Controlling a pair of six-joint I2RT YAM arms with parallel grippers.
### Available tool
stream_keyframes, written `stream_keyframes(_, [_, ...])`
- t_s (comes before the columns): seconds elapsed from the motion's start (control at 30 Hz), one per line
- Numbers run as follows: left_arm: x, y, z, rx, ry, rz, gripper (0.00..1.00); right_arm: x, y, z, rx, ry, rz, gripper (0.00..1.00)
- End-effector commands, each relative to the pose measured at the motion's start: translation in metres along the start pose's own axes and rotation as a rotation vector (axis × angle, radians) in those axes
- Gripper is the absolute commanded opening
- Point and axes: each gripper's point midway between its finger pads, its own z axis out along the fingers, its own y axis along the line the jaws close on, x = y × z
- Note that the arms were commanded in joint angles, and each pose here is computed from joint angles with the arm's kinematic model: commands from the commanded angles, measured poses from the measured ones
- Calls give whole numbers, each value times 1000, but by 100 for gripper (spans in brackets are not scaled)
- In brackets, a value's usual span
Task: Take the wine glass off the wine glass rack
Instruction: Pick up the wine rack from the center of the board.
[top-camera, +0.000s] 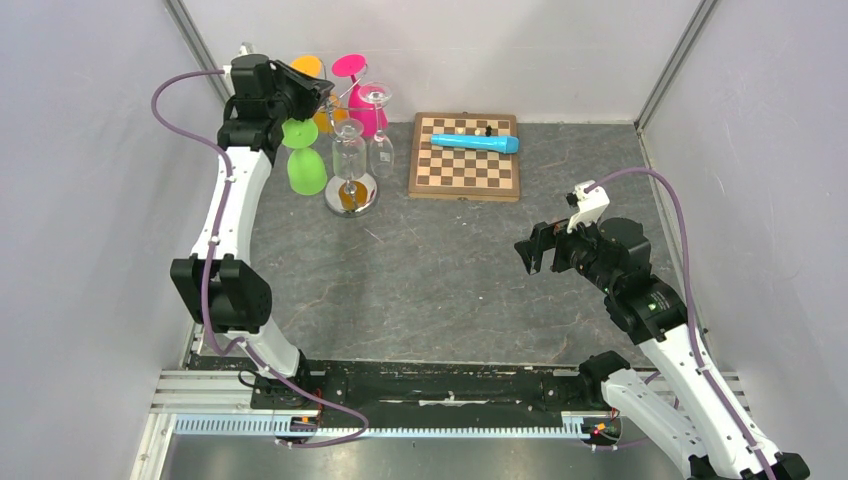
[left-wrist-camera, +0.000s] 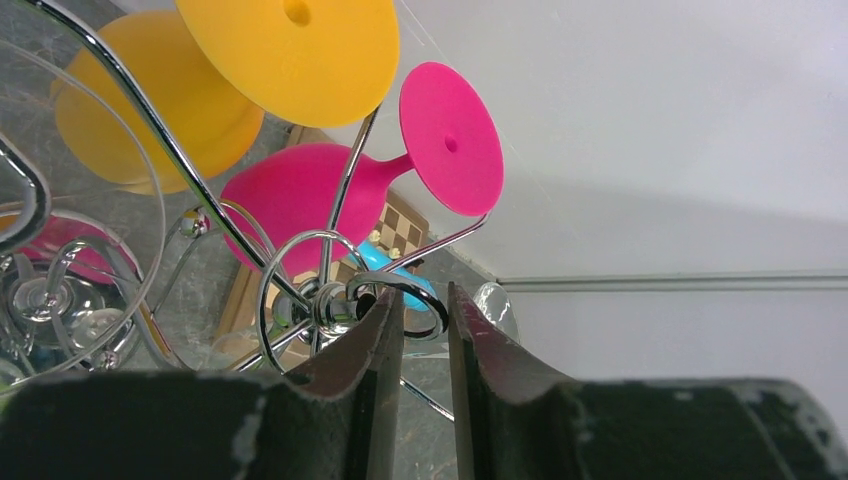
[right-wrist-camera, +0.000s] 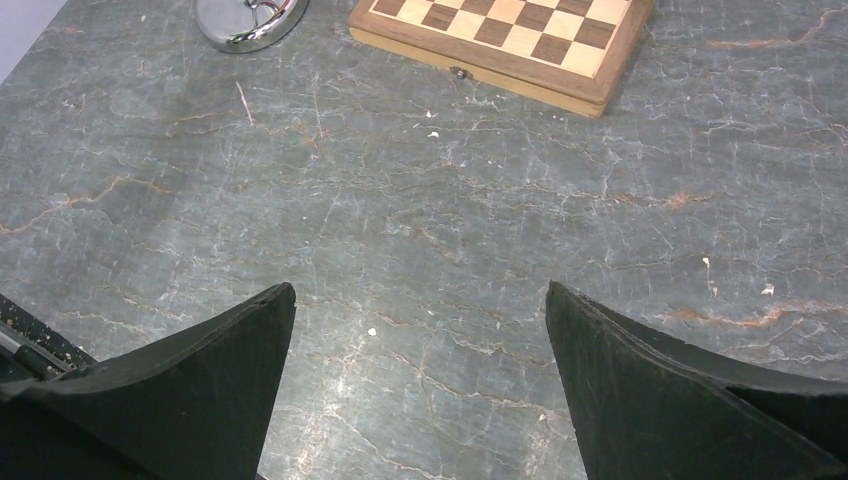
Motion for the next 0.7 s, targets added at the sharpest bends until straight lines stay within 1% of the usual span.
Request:
stream_keyframes(0.0, [-4,-7,6,55,-17,-39,27,-13,1,-1,-6,-52,-21,98])
stream_keyframes(0.3, [2,-9,10,153,-32,-92,23,-14,2,-1,-11,-53,-22,98])
stream_keyframes(0.47, [4,-9,10,181,-40,-106,20,-13,3,-1,-15,-51,-22,98])
stream_keyframes(0.57, [4,-9,9,203,-49,-112,13,-14,3,-2,-16,-53,-23,98])
stream_keyframes(0.6, [4,-11,8,214,-52,-114,9,-14,4,-2,-17,-54,-22,98])
stream_keyframes(0.67, [4,-13,8,233,-55,-118,4,-13,4,-2,-18,-54,-22,98])
